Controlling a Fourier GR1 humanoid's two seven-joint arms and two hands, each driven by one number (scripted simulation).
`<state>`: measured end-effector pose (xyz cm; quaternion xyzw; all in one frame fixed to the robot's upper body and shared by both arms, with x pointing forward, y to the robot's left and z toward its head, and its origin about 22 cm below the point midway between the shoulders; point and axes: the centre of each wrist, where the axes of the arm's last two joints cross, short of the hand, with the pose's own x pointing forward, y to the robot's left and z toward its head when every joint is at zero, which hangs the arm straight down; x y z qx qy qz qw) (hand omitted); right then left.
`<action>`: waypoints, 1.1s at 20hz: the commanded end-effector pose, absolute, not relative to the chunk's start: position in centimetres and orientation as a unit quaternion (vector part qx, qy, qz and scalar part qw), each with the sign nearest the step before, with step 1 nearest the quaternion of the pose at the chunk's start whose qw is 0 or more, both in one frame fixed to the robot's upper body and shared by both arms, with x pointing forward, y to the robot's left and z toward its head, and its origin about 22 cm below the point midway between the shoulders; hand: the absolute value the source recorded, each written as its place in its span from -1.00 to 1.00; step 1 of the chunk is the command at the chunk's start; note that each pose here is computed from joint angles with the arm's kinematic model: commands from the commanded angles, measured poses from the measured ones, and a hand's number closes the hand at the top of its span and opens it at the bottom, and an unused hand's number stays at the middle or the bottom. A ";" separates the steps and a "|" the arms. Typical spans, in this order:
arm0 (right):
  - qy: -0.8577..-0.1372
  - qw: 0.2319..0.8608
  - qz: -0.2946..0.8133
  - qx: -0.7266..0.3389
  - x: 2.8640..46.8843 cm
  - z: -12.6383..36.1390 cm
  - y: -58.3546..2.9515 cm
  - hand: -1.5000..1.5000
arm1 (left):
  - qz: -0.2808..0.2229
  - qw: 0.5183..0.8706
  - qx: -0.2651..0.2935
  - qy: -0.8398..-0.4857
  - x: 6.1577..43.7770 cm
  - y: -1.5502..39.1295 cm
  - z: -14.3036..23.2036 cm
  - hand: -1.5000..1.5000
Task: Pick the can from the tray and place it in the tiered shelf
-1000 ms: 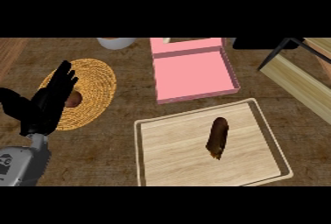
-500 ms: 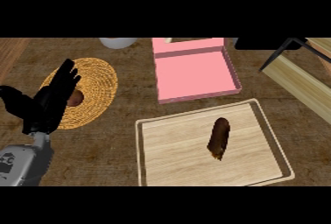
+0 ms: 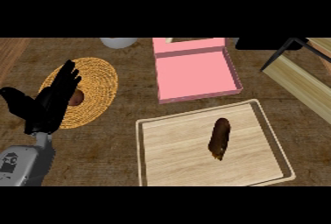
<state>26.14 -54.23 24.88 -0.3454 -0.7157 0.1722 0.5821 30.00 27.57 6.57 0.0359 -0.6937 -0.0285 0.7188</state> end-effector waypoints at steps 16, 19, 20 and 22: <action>-0.744 0.542 0.035 -0.389 28.3 20.7 -57.8 -1.00 | -0.041 0.714 0.028 -0.698 30.1 27.5 6.9 0.00; -0.762 0.525 0.014 -0.379 27.5 22.0 -58.7 -1.00 | -0.025 0.713 0.025 -0.700 30.9 27.2 7.7 0.00; -0.759 0.530 0.013 -0.377 27.2 24.2 -59.0 -1.00 | -0.034 0.715 0.029 -0.697 29.5 26.6 5.5 0.00; -0.754 0.549 0.025 -0.360 25.4 24.4 -60.4 -1.00 | -0.033 0.711 0.036 -0.701 30.4 27.6 6.1 0.00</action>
